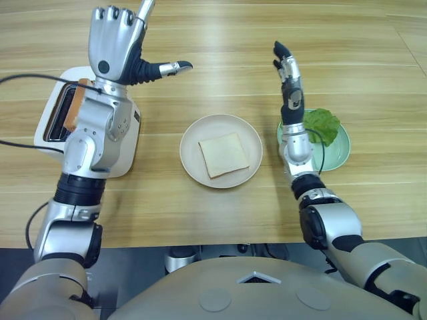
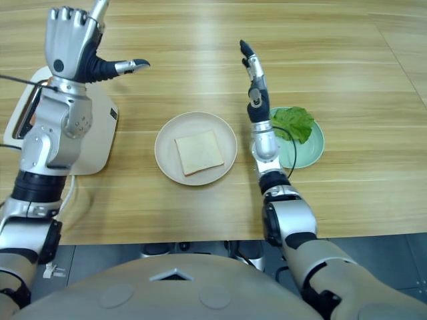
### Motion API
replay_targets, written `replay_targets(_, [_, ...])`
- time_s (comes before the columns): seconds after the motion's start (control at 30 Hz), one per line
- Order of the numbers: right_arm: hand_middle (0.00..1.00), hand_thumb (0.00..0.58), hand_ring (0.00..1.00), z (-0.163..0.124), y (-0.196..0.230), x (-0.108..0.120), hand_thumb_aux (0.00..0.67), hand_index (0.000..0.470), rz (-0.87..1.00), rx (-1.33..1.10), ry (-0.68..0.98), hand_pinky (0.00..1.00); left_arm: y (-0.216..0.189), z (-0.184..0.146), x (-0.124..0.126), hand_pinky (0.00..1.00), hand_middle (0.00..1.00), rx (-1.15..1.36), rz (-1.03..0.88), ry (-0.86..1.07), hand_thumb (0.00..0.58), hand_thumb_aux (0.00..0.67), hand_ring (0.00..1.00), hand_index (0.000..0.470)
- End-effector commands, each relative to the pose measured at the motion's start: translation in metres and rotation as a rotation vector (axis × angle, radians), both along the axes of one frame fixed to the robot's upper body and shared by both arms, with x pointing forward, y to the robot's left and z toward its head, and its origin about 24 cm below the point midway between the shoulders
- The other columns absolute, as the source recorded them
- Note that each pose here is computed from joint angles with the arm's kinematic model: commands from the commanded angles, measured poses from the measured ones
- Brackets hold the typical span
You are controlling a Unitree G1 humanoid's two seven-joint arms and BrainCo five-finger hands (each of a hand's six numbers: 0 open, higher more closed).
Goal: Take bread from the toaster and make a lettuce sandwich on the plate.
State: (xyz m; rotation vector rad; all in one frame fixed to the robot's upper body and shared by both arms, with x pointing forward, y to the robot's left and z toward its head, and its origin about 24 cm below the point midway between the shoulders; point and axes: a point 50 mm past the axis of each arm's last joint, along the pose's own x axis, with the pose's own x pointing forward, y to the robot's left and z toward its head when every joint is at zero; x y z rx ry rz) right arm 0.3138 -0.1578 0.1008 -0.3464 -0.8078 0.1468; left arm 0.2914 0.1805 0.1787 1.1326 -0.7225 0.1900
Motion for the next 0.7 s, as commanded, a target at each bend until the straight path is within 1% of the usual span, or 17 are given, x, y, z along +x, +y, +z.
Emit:
replay_targets(0.03, [0.0,0.0,0.0,0.009,-0.038,-0.005,0.0,0.0,-0.132,-0.272,-0.08,0.0,-0.004,-0.016,-0.011,0.35,0.35,-0.337,-0.18,0.15,0.0,0.0,0.35,0.0])
replay_targets(0.07, [0.0,0.0,0.0,0.007,-0.051,-0.005,0.0,0.0,-0.194,-0.345,-0.066,0.0,-0.005,-0.022,-0.013,0.0,0.0,-0.402,-0.209,0.18,0.0,0.0,0.0,0.0])
replay_targets(0.17, [0.0,0.0,0.0,-0.005,-0.09,-0.007,0.0,0.0,-0.367,-0.52,-0.004,0.0,-0.008,-0.037,-0.016,0.0,0.0,-0.575,-0.27,0.245,0.0,0.0,0.0,0.0])
replay_targets(0.27, [0.0,0.0,0.0,-0.018,-0.113,-0.015,0.0,0.0,-0.451,-0.682,0.013,0.0,-0.01,-0.049,-0.02,0.0,0.0,-0.73,-0.327,0.292,0.0,0.0,0.0,0.0])
replay_targets(0.37, [0.0,0.0,0.0,-0.025,-0.12,-0.022,0.0,0.0,-0.463,-0.738,0.007,0.0,-0.008,-0.055,-0.025,0.0,0.0,-0.794,-0.349,0.304,0.0,0.0,0.0,0.0])
replay_targets(0.57, [0.0,0.0,0.0,-0.057,-0.129,-0.027,0.0,0.0,-0.471,-1.082,0.046,0.0,0.005,-0.064,-0.031,0.0,0.0,-0.831,-0.306,0.315,0.0,0.0,0.0,0.0])
replay_targets(0.7, [0.0,0.0,0.0,-0.074,-0.128,-0.032,0.0,0.0,-0.446,-1.218,0.063,0.0,0.005,-0.071,-0.031,0.0,0.0,-0.836,-0.299,0.338,0.0,0.0,0.0,0.0])
